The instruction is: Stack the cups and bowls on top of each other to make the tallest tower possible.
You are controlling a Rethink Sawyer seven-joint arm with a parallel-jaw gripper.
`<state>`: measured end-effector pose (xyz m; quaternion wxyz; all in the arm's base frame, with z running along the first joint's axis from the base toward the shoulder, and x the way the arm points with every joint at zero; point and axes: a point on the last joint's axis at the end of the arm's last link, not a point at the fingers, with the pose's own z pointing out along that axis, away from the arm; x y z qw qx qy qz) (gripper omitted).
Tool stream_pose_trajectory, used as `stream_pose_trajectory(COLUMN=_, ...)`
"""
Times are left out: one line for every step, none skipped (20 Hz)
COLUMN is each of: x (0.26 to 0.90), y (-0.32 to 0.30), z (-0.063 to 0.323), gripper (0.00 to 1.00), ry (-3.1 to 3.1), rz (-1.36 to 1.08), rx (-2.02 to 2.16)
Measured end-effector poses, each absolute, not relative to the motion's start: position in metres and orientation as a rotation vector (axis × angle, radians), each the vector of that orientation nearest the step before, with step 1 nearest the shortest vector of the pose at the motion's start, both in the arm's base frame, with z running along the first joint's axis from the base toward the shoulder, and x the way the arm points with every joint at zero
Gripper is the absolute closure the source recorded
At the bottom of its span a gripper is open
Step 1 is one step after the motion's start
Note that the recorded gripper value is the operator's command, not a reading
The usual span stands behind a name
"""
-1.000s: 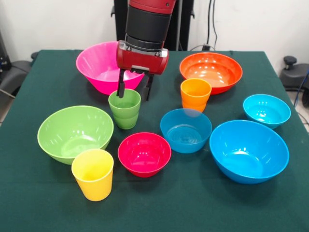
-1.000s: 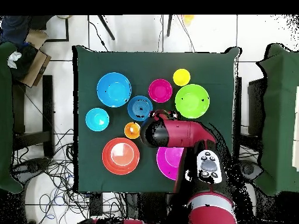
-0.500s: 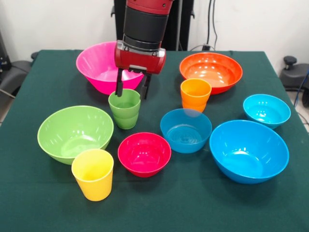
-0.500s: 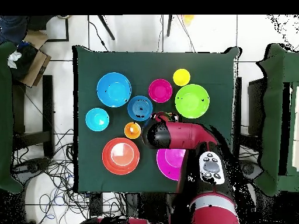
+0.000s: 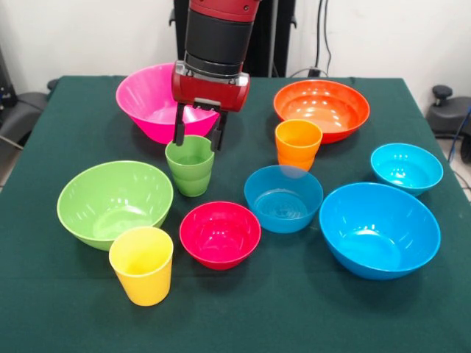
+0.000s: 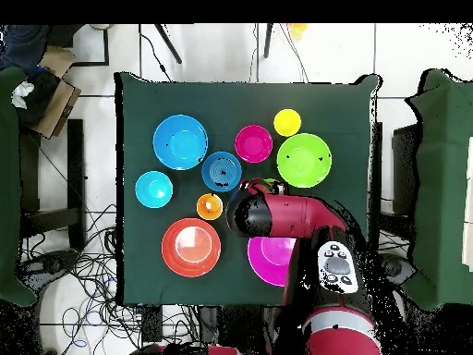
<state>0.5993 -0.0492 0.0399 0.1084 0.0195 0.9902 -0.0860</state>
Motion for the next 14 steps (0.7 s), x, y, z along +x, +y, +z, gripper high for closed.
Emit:
stream_pose_trajectory(x=0.5989, y=-0.0493, z=0.0398, gripper=0.0, ry=2.913, rz=-0.253, rx=0.058)
stream_pose_trajectory(x=0.5988, y=-0.0492, z=0.0398, gripper=0.0, ry=2.914, rz=-0.253, rx=0.057)
stream_pose_trajectory(x=0.5985, y=-0.0489, z=0.0397, gripper=0.0, ry=2.914, rz=-0.253, rx=0.057)
stream_pose_trajectory(x=0.5984, y=-0.0486, z=0.0397, gripper=0.0, ry=2.915, rz=-0.253, rx=0.056)
stream_pose_trajectory(x=0.5982, y=-0.0481, z=0.0396, gripper=0.0, ry=2.915, rz=-0.252, rx=0.055)
stream_pose_trajectory(x=0.5982, y=-0.0477, z=0.0396, gripper=0.0, ry=2.915, rz=-0.252, rx=0.055)
stream_pose_trajectory(x=0.5981, y=-0.0473, z=0.0395, gripper=0.0, ry=2.915, rz=-0.252, rx=0.054)
stream_pose_trajectory(x=0.598, y=-0.0466, z=0.0395, gripper=0.0, ry=2.916, rz=-0.249, rx=0.058)
stream_pose_trajectory(x=0.5977, y=-0.0462, z=0.0395, gripper=0.0, ry=2.917, rz=-0.246, rx=0.064)
stream_pose_trajectory(x=0.5968, y=-0.0451, z=0.0393, gripper=0.0, ry=2.921, rz=-0.238, rx=0.081)
stream_pose_trajectory(x=0.5964, y=-0.0444, z=0.0391, gripper=0.0, ry=2.923, rz=-0.235, rx=0.091)
stream_pose_trajectory(x=0.5954, y=-0.0429, z=0.0389, gripper=0.0, ry=2.927, rz=-0.224, rx=0.122)
stream_pose_trajectory(x=0.5945, y=-0.0413, z=0.0386, gripper=0.0, ry=2.931, rz=-0.213, rx=0.157)
stream_pose_trajectory(x=0.5943, y=-0.0407, z=0.0386, gripper=0.0, ry=2.932, rz=-0.209, rx=0.167)
